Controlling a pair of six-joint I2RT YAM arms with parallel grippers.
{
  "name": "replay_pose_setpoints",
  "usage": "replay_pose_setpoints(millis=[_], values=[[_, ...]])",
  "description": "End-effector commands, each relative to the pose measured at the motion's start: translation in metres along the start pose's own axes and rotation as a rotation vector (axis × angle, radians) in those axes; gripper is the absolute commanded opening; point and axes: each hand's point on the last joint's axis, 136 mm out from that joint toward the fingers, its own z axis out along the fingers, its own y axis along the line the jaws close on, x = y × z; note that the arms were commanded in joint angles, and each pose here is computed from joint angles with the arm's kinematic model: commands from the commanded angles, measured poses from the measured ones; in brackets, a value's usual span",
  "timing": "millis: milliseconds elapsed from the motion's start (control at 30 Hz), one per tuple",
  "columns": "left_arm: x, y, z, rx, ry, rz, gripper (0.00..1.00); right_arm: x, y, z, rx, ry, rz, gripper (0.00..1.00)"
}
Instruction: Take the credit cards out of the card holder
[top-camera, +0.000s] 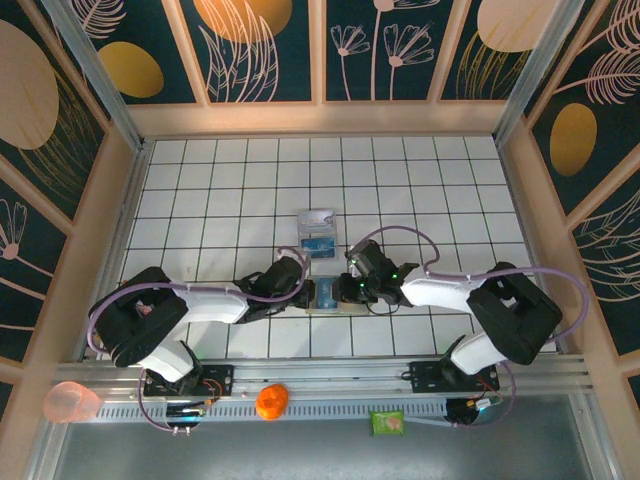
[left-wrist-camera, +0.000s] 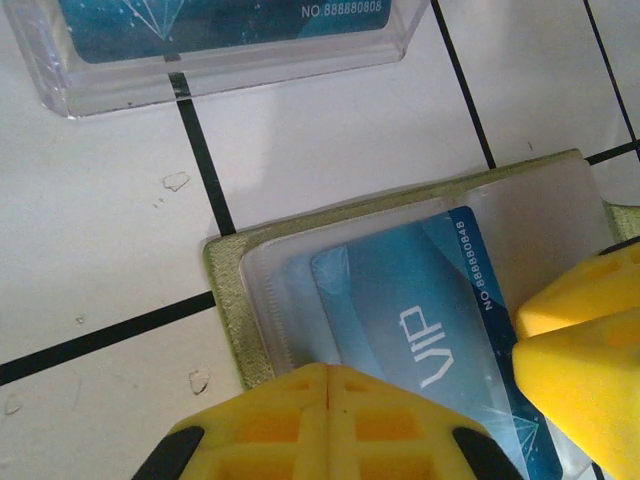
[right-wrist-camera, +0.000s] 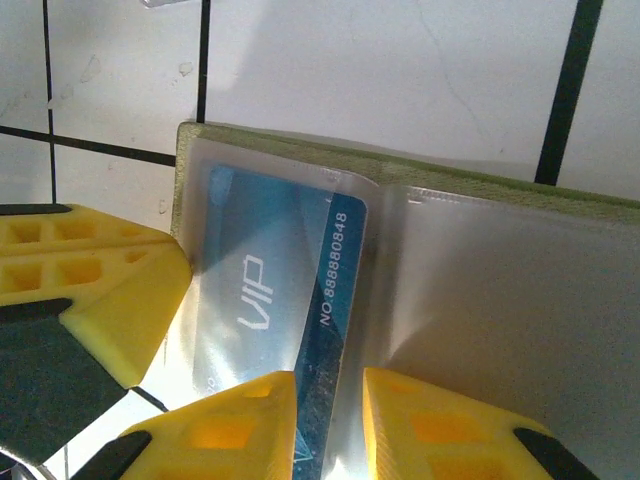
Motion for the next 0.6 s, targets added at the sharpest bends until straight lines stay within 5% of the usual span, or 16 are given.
replay_pose_setpoints(millis=[0,200,400,567], values=[[0.032,0.025,-0.001,-0.074,0.093,-0.010,0.05,0.007,0.003,0.006,-0.051,0.034,0.005,0.25],[0.033,0.026,-0.002,-0.074,0.096,-0.015,0.02,0.009,0.009,0.010,-0.092,0.047,0.017,0.19],[0.035,0.030,-0.005,-0.089,0.089,-0.020,0.00,0.009,-0.003,0.007,-0.051,0.024,0.050,0.01],[0.036,0.033,-0.006,-0.095,0.089,-0.026,0.00,0.008,-0.017,-0.005,-0.030,-0.015,0.090,0.00]])
